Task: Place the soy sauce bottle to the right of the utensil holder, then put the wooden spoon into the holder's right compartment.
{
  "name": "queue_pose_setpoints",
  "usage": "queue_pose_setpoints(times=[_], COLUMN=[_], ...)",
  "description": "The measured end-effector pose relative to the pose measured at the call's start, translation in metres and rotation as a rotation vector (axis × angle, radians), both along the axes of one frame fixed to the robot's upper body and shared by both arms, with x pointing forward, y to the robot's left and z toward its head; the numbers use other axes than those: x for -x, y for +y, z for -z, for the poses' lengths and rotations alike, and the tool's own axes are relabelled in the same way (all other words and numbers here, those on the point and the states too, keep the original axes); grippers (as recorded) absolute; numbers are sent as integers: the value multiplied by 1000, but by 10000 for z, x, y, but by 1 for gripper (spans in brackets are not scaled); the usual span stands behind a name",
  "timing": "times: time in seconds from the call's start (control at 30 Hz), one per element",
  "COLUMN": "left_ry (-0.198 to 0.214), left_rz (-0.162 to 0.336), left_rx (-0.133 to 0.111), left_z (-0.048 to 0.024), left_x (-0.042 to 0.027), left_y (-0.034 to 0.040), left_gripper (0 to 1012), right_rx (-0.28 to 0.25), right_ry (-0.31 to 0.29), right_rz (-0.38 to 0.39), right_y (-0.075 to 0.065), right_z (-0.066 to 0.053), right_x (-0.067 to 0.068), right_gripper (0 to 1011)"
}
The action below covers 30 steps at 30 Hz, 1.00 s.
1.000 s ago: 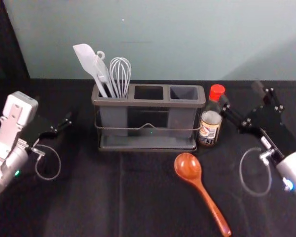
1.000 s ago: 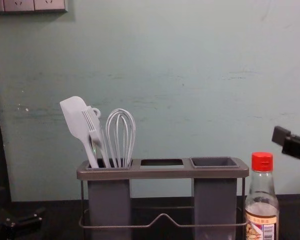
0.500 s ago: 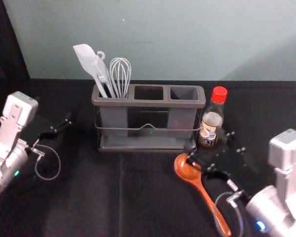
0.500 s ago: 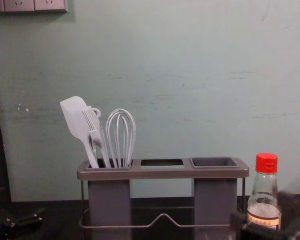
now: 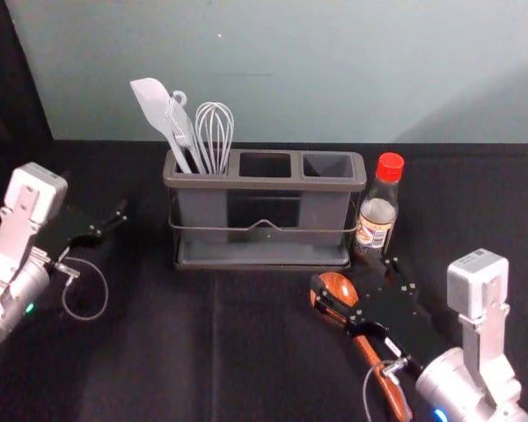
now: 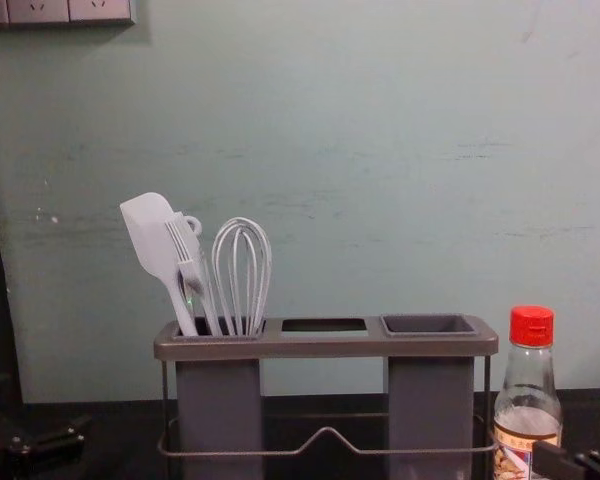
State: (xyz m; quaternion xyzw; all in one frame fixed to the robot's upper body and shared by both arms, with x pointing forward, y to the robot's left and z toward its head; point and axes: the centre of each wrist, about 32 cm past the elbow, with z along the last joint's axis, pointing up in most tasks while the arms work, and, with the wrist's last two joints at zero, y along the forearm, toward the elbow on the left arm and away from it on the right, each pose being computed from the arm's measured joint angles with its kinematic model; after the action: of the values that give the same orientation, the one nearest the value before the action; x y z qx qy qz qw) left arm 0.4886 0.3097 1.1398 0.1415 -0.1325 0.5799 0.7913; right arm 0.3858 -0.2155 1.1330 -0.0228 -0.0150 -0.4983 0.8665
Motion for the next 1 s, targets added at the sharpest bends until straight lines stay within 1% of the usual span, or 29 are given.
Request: queue_pose_setpoints(times=[0.73,0.87,0.9,1.0], left_ry=[0,0,0,0], left_rz=[0,0,0,0], left_rx=[0,0,0,0], left_z=[0,0,0,0], left_x=[0,0,0,0], left_y=[0,0,0,0], left_gripper=[1000,1000,1000,1000], right_rx=[5,30,40,61], right_ry=[3,37,64,111], right_rz=[-2,13,22,39], right_y=[-2,25,34,45], right_z=[-12,-53,-96,-191], right_x=[-3,3,13,23], right_gripper=[1002,1002,1002,1003])
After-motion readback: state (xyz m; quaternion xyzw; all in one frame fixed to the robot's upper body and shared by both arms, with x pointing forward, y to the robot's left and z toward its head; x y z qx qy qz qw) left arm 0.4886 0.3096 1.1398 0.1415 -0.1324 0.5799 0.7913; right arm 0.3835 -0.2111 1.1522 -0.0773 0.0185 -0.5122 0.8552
